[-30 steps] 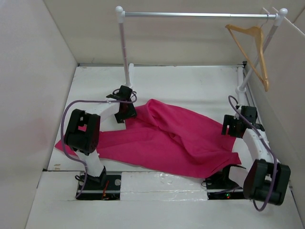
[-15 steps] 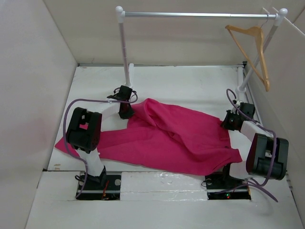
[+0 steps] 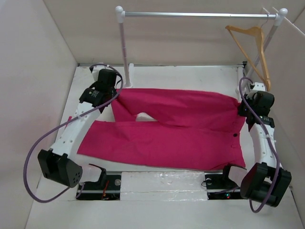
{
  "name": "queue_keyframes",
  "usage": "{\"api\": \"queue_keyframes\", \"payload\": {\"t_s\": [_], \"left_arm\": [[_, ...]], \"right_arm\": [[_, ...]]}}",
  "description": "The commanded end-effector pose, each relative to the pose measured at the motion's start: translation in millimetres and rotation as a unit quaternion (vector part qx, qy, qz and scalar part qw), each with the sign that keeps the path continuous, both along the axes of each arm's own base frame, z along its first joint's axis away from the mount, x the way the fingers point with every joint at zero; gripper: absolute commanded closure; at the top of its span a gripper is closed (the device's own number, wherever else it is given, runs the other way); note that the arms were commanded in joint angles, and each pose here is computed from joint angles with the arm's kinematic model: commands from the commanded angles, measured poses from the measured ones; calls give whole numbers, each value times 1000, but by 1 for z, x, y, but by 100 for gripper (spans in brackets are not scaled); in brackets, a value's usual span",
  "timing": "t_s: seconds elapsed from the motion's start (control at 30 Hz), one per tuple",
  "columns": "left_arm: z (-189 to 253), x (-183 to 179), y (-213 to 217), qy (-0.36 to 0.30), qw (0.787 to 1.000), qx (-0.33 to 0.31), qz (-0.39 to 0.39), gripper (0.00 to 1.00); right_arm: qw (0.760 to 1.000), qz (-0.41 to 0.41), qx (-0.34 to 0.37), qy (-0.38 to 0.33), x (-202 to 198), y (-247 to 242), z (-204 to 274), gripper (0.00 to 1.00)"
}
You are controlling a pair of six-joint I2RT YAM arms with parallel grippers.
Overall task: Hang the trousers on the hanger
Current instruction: Fold the trousers
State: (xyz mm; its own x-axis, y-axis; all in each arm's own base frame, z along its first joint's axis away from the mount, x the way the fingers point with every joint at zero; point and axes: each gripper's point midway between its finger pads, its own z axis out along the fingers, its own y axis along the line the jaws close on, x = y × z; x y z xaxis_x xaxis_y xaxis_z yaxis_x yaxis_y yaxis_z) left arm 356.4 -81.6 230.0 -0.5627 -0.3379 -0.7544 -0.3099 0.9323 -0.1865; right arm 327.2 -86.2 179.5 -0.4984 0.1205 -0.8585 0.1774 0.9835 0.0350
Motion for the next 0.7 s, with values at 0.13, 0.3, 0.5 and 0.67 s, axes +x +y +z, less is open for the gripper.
{"api": "queue_keyframes", "payload": {"t_s": [0.13, 0.3, 0.5, 0.67], "left_arm": [[70, -57, 113, -10, 961, 206, 183, 100], [120, -77, 138, -49, 941, 254, 218, 100], [91, 1, 99, -40, 954, 255, 155, 100], [17, 109, 39, 24, 964, 256, 70, 36]], "right_arm": [[997, -73, -19, 36, -16, -27, -6, 100], [993, -104, -24, 42, -20, -36, -4, 100], [989, -134, -27, 52, 9, -59, -11, 100], [987, -148, -29, 55, 19, -71, -16, 100]]}}
